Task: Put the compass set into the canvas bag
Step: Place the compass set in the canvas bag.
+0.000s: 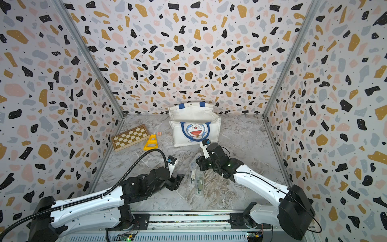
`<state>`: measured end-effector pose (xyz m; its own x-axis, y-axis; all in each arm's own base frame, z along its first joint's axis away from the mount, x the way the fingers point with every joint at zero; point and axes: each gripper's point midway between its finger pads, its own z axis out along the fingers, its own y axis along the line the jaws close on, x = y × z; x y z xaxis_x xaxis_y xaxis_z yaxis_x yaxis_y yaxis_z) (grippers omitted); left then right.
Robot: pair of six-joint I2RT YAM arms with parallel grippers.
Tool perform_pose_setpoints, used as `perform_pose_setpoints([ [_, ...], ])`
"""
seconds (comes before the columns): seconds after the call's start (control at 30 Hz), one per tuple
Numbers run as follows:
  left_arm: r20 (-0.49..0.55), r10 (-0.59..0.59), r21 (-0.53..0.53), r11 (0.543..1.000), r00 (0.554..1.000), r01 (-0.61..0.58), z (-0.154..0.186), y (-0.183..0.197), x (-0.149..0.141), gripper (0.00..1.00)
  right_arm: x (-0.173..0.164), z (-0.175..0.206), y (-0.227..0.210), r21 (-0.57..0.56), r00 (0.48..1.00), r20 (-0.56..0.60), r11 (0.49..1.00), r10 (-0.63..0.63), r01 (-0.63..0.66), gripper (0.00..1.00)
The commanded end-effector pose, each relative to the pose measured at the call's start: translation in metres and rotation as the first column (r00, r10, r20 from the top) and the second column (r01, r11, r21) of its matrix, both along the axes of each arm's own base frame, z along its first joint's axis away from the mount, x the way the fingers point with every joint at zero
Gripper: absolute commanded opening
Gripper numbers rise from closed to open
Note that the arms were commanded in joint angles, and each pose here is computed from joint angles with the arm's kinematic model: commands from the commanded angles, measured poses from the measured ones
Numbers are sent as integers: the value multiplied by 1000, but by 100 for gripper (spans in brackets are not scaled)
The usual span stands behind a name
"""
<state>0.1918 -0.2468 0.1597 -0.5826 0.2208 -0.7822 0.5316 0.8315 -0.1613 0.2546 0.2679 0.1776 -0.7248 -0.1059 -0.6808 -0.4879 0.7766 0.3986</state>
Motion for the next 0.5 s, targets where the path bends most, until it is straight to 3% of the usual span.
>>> perform_pose_setpoints([
  [0.0, -36, -8, -66, 998, 999, 5, 0, -1, 2, 74, 13, 44, -19, -71, 991, 123, 995, -60, 70, 0],
  [0.3, -53, -27, -36, 999, 998, 25, -14, 12, 15, 75, 48, 170, -36, 4, 918, 361, 985, -161, 171, 0],
  [0.47, -68, -33, -74, 997, 997, 28, -15, 15, 25, 75, 93, 208, -44, 84, 882, 412, 973, -230, 214, 0],
])
